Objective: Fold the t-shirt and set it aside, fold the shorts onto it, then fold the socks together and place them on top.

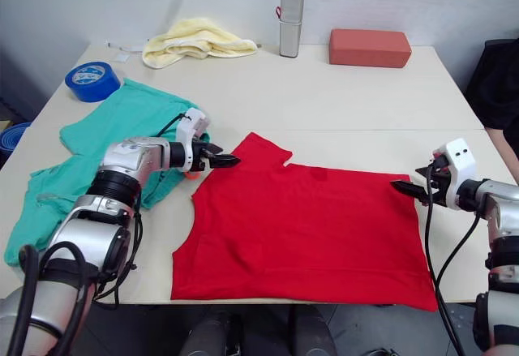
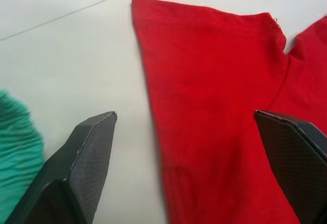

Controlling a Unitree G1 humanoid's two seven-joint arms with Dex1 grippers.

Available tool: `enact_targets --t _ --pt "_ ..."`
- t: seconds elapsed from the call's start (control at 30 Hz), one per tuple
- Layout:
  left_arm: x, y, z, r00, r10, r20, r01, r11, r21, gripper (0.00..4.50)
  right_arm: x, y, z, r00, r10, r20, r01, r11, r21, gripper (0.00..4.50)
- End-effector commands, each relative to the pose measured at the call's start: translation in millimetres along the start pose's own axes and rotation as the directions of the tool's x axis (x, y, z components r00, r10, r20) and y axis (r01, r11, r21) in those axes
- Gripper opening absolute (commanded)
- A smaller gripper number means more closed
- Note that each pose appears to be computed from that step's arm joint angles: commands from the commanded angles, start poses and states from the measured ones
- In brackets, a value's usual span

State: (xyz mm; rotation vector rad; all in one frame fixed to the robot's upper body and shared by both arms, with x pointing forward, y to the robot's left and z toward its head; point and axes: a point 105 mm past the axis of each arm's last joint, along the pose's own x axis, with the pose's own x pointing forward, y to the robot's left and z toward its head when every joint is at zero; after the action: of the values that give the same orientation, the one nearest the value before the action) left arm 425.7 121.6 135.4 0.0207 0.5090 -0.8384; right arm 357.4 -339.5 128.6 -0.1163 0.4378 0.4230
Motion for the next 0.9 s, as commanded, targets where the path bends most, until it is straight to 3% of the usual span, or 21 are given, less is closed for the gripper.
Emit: enact_targets --t 0.03,0.1,0.2,0.27,0.33,0.63,0.67,0.9 --pt "6 -1 -4 1.0 0.002 -0.021 -0.002 1.0 -0.012 4.5 3 -6 0 1.0 -0.017 -0.015 0.017 1.0 0.004 4.48" --pt "7 -1 -8 0.999 -0.002 -0.032 0.001 1.0 -0.026 4.5 8 -8 3 0.999 -0.032 -0.008 0.032 0.999 0.034 4.48" --pt "7 -2 -18 0.998 -0.024 -0.064 0.021 0.999 -0.045 3.87 12 -9 -6 0.997 -0.032 -0.07 0.037 0.996 0.076 4.5" --pt "8 -4 -22 0.996 -0.041 -0.076 0.037 0.998 -0.053 3.31 11 -11 -13 0.992 -0.042 -0.119 0.052 0.995 0.082 4.09" --pt "8 -5 -23 0.996 -0.053 -0.077 0.049 0.997 -0.061 2.73 12 -11 -14 0.991 -0.035 -0.13 0.045 0.996 0.083 3.58" --pt "11 -12 -28 0.993 -0.112 -0.046 0.108 0.992 -0.069 0.0 5 1 -9 0.987 0.106 -0.12 -0.1 0.993 0.057 0.32" --pt "10 -12 -27 0.993 -0.112 -0.032 0.109 0.992 -0.066 0.0 4 2 -8 0.987 0.111 -0.114 -0.106 0.993 0.052 0.04" --pt "-1 -1 -7 0.98 -0.062 0.187 0.055 0.998 0.043 0.0 -1 4 12 0.989 0.136 0.049 -0.13 0.984 -0.122 0.04"
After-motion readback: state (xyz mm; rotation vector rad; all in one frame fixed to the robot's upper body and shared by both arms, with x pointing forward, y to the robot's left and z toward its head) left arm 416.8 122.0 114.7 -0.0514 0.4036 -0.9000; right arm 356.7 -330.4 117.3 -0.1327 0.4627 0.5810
